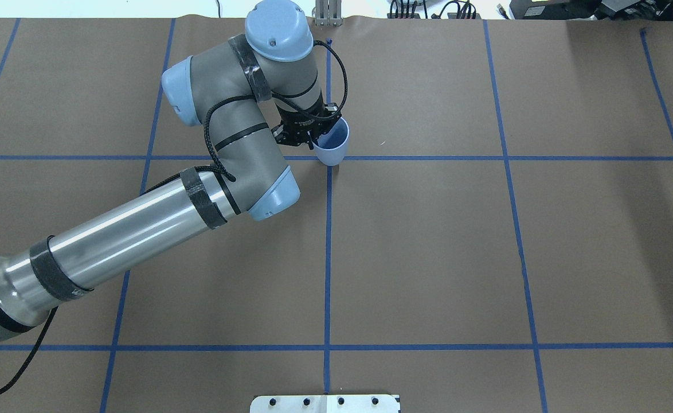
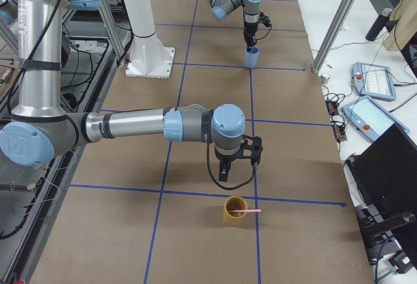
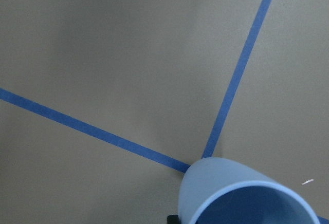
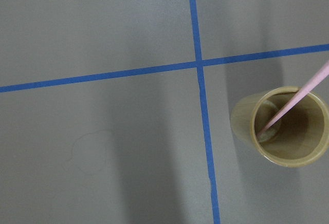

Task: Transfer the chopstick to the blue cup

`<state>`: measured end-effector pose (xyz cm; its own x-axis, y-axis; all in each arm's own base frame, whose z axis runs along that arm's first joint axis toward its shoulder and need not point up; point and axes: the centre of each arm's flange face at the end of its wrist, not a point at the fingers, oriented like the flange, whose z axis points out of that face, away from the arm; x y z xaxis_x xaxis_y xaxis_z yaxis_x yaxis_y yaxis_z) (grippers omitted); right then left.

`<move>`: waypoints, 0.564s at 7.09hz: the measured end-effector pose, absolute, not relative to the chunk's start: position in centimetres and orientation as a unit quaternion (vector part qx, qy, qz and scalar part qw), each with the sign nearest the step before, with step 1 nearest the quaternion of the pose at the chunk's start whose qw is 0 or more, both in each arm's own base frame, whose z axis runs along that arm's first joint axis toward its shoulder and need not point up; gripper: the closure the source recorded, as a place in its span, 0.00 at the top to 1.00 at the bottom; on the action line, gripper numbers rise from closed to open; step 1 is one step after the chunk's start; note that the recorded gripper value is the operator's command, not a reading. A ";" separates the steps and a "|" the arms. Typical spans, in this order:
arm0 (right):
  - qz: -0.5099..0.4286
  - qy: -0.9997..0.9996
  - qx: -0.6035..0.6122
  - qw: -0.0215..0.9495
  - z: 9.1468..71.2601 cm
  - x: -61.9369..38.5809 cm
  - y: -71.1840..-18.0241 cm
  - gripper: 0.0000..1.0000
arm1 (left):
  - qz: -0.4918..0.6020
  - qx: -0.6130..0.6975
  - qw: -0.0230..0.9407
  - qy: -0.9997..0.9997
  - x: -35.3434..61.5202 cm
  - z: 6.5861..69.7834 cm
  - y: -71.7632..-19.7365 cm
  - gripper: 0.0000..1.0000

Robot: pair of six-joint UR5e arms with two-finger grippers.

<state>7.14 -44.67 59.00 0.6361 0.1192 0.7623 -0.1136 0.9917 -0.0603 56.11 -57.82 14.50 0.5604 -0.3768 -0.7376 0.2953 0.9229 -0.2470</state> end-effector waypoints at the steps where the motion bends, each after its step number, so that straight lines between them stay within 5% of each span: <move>1: 0.065 -0.422 -0.004 0.904 59.0 7.1 -44.7 1.00 | -0.188 -0.048 0.883 0.427 56.4 14.7 -57.5 0.41; 3: 0.064 -0.423 -0.004 0.904 59.1 7.1 -44.7 1.00 | -0.177 -0.044 0.886 0.426 56.0 15.9 -57.0 0.98; 4: 0.064 -0.425 -0.004 0.903 59.0 7.0 -44.7 1.00 | -0.162 -0.034 0.887 0.430 55.2 16.4 -56.4 0.98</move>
